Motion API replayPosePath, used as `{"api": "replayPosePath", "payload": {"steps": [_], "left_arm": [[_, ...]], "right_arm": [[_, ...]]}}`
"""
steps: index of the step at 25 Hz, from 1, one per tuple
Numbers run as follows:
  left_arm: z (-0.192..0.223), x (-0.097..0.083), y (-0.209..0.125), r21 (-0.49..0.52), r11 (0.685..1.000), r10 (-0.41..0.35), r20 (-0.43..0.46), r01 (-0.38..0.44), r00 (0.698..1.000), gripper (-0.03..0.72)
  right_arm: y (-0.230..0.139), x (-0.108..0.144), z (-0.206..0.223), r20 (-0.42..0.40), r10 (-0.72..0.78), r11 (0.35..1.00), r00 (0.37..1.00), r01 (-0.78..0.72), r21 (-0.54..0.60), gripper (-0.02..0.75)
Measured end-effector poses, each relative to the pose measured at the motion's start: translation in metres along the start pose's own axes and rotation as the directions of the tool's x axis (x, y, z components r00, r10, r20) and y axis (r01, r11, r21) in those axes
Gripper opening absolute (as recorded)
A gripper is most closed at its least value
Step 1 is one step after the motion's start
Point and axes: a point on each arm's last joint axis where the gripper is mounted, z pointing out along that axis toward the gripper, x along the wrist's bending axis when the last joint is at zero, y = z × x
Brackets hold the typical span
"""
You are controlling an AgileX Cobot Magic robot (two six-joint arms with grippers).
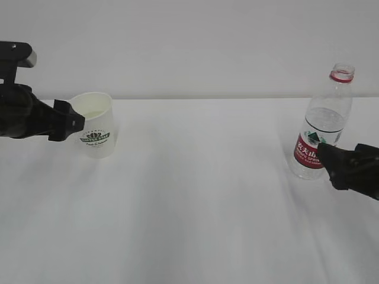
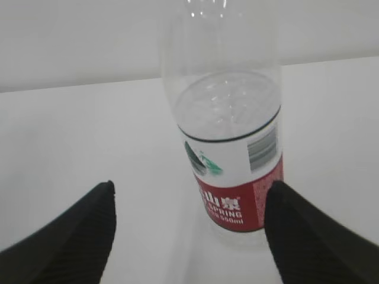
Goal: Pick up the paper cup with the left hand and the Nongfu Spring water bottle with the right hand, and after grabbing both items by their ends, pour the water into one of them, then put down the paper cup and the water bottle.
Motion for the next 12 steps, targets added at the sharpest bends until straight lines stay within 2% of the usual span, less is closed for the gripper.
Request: {"api": "replayPosePath", "payload": {"steps": [7, 12], "left_arm": [[-0.020, 0.000, 0.004, 0.015, 1.000, 0.000, -0.005, 0.000, 1.000, 0.590], [-0.036, 0.000, 0.010, -0.017, 1.000, -0.001, -0.003, 0.001, 1.000, 0.587]], "right_arm": [[0.016, 0.004, 0.018, -0.038, 0.016, 0.998, 0.999, -0.014, 0.067, 0.588], [0.041, 0.007, 0.019, -0.030, -0.016, 0.999, 0.999, 0.018, 0.048, 0.588]]}}
